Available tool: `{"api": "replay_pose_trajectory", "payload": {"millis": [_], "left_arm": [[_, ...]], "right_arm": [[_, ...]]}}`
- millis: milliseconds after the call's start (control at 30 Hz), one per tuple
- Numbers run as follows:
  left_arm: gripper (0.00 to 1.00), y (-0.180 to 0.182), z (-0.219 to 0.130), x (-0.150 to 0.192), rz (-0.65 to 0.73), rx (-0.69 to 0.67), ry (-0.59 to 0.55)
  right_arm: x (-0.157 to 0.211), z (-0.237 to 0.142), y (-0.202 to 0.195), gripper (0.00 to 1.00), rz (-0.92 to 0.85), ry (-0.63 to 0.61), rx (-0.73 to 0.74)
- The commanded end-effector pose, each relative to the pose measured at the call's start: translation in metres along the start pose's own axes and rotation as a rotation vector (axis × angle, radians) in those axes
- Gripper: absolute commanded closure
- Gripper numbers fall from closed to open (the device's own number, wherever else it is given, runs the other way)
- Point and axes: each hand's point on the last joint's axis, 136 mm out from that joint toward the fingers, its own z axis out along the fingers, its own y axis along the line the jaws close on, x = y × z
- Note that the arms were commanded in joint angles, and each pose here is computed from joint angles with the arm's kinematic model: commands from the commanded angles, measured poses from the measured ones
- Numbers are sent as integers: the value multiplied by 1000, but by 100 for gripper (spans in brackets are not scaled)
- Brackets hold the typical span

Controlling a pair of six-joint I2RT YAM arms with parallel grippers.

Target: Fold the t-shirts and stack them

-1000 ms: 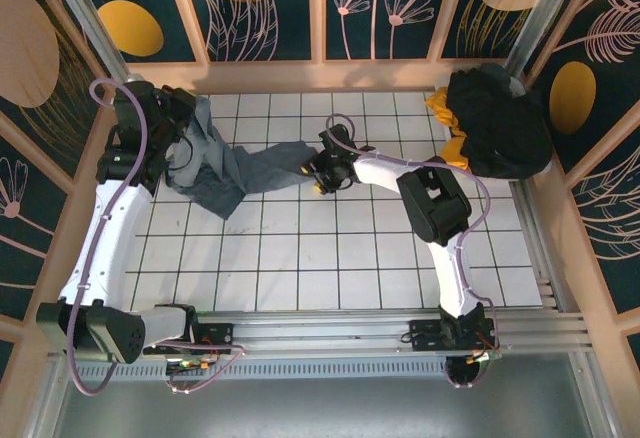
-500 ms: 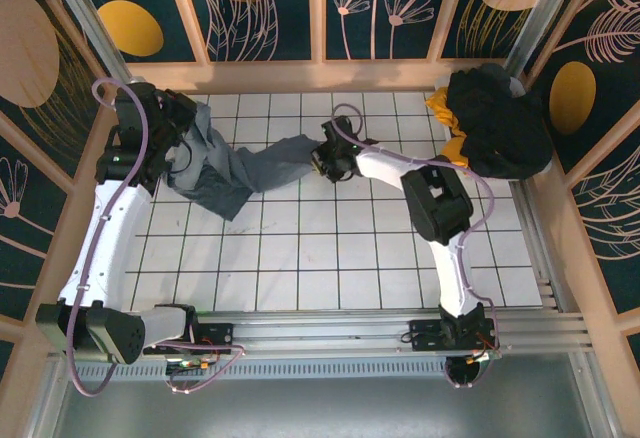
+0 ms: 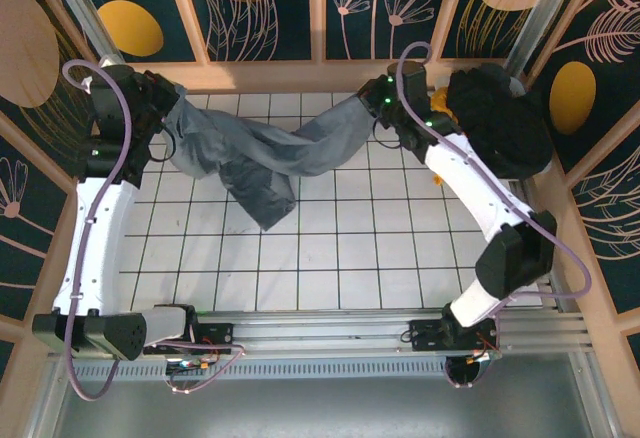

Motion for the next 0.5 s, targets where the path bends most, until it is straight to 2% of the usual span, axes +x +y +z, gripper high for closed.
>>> {"api": "replay_pose_trajectory", "payload": {"millis": [0,100,233,467], "left_arm": [[100,-2,-12,-19,53,-18,-66],[100,-4,-19,-23,62,-11,-84],[100,-10,-31,-30,76,17,-115],[100,-17,-55,-31,46,105,-146]], "right_arm": [[-42,-49,14,100,-100,-131,-20],[-62,-82,28,100,-142,-182,-82],[-71,-108,34,100,-175,-166,-149],[-61,-142,11,100,-105,-151,-111]]}}
